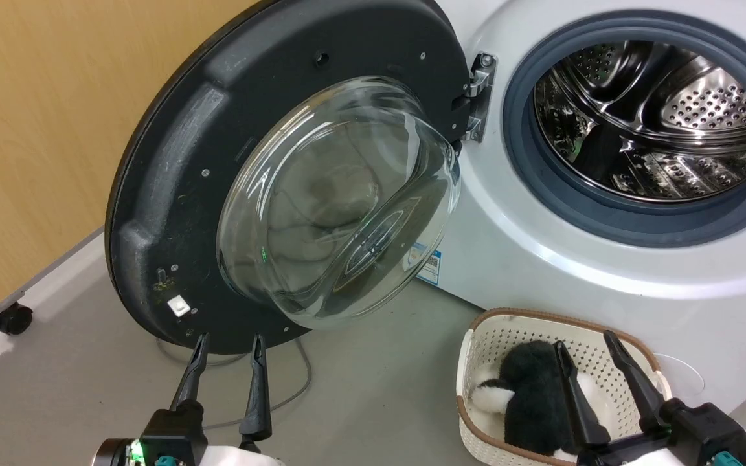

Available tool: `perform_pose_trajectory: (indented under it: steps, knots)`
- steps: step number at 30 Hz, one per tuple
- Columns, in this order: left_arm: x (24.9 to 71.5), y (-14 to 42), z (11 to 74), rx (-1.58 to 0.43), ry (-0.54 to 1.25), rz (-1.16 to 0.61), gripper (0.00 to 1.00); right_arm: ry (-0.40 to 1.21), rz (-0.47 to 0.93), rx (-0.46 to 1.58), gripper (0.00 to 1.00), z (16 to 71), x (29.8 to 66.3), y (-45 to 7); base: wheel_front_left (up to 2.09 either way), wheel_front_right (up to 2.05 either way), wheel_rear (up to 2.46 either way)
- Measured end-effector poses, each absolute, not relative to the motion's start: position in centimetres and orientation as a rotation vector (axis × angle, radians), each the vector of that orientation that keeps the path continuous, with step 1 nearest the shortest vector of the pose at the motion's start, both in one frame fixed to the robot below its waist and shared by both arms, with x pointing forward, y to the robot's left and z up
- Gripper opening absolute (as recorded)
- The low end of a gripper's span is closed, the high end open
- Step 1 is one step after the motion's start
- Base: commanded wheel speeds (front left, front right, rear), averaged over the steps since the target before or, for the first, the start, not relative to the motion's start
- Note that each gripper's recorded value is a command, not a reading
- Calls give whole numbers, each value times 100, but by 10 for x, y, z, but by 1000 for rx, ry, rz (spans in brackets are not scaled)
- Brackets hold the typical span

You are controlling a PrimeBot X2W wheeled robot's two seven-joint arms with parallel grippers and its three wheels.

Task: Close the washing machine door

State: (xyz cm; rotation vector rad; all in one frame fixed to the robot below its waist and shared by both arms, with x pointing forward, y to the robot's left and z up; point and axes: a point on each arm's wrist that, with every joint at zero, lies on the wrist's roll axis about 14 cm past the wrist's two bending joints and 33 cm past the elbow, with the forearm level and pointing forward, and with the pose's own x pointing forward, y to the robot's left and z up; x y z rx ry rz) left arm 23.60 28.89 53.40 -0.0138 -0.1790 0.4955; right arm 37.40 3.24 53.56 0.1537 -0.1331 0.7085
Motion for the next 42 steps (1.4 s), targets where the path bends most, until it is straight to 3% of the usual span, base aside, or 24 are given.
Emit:
perform_pose_trajectory:
  steps: [1,2,3,11,17,22,28,35,42]
  knots:
    - [236,288,534,-20,-180,492,92,-132,709,154,100,535,374,32,0,0,0]
    - [236,288,534,-26,-181,490,38,-131,709,154,100,535,374,33,0,0,0]
    - [237,287,535,-34,-186,484,0,-129,709,154,100,534,374,33,0,0,0]
    - [227,321,574,-20,-307,566,0,-113,708,156,100,528,378,32,0,0,0]
    - [222,384,620,8,-437,635,0,-88,698,149,100,516,384,24,0,0,0]
    - [232,442,625,-220,-462,698,0,-74,678,143,100,510,389,15,0,0,0]
    - [257,486,595,-622,-341,704,0,-63,654,139,100,503,395,4,0,0,0]
    - [288,485,558,-1126,-207,597,0,-44,621,126,100,494,400,-11,0,0,0]
    - [301,457,553,-1257,-17,394,0,-52,604,118,100,496,400,-17,0,0,0]
